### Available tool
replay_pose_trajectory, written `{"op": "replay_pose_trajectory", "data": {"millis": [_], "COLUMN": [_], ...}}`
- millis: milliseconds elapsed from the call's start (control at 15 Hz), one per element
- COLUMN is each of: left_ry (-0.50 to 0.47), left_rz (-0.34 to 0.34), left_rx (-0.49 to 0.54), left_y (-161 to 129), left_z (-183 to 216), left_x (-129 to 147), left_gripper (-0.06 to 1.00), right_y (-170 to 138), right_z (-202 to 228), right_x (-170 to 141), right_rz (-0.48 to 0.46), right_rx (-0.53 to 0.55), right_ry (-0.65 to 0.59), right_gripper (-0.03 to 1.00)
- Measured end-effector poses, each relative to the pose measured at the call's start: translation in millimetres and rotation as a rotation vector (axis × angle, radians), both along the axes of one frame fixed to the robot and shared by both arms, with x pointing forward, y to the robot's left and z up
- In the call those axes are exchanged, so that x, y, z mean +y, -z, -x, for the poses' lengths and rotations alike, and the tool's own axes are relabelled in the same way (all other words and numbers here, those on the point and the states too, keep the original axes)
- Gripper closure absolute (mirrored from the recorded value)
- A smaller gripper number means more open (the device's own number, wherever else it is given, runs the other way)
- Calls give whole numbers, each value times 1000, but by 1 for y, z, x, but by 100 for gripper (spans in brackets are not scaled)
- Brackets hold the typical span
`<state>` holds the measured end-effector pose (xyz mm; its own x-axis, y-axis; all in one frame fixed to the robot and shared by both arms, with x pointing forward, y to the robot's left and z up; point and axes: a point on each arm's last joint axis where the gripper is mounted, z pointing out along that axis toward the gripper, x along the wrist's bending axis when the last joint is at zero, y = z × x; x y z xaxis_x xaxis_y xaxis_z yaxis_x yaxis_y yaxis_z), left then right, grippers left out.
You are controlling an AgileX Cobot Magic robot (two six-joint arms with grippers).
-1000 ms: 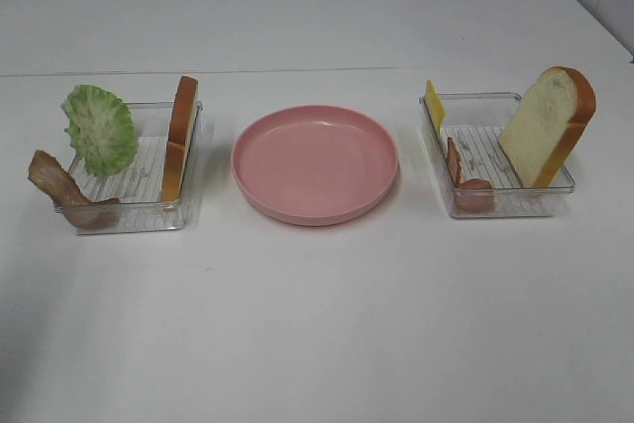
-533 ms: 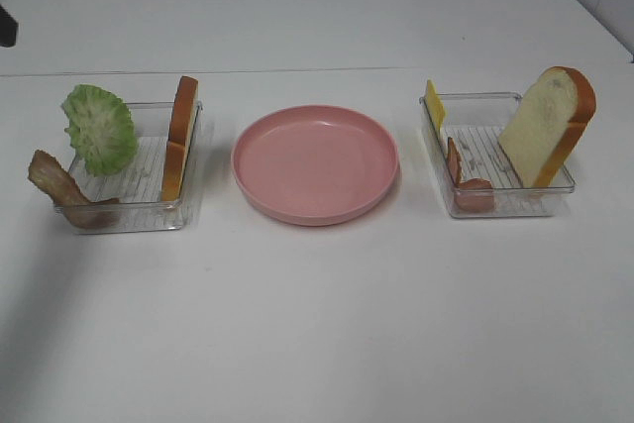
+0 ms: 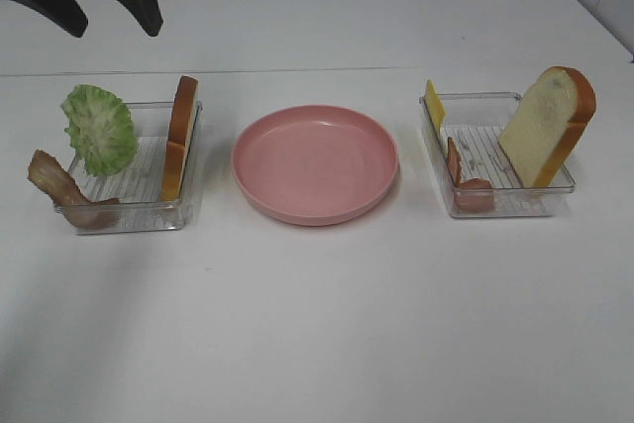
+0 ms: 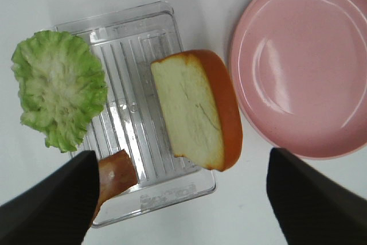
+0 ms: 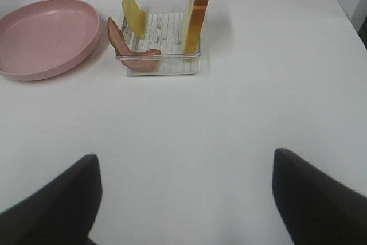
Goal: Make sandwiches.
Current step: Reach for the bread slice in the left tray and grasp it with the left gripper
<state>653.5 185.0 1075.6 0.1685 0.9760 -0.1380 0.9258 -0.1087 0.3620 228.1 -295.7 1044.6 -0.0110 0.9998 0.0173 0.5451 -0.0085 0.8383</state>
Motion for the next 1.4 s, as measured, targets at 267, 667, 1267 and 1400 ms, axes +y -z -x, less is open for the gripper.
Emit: {"op": "replay_pose_trajectory", "data": {"millis": [267, 667, 1267, 1400], "left_ry": [-6, 4, 7, 8], "left_rz": [-29, -74, -136, -149], "left_rx": [-28, 26, 80, 98], "left_y": [16, 50, 86, 97], "left_z": [-31, -37, -45, -47], "left_x": [-52, -74, -75, -75], "left_gripper": [19, 19, 22, 22], "right_y": [0, 0, 0, 0], "right_z": [0, 0, 0, 0], "right_x": [0, 0, 0, 0], "right_rz": [0, 0, 0, 0], "right_rx": [0, 0, 0, 0], "right_ry": [0, 0, 0, 0], "right_gripper": [19, 19, 19, 19]}}
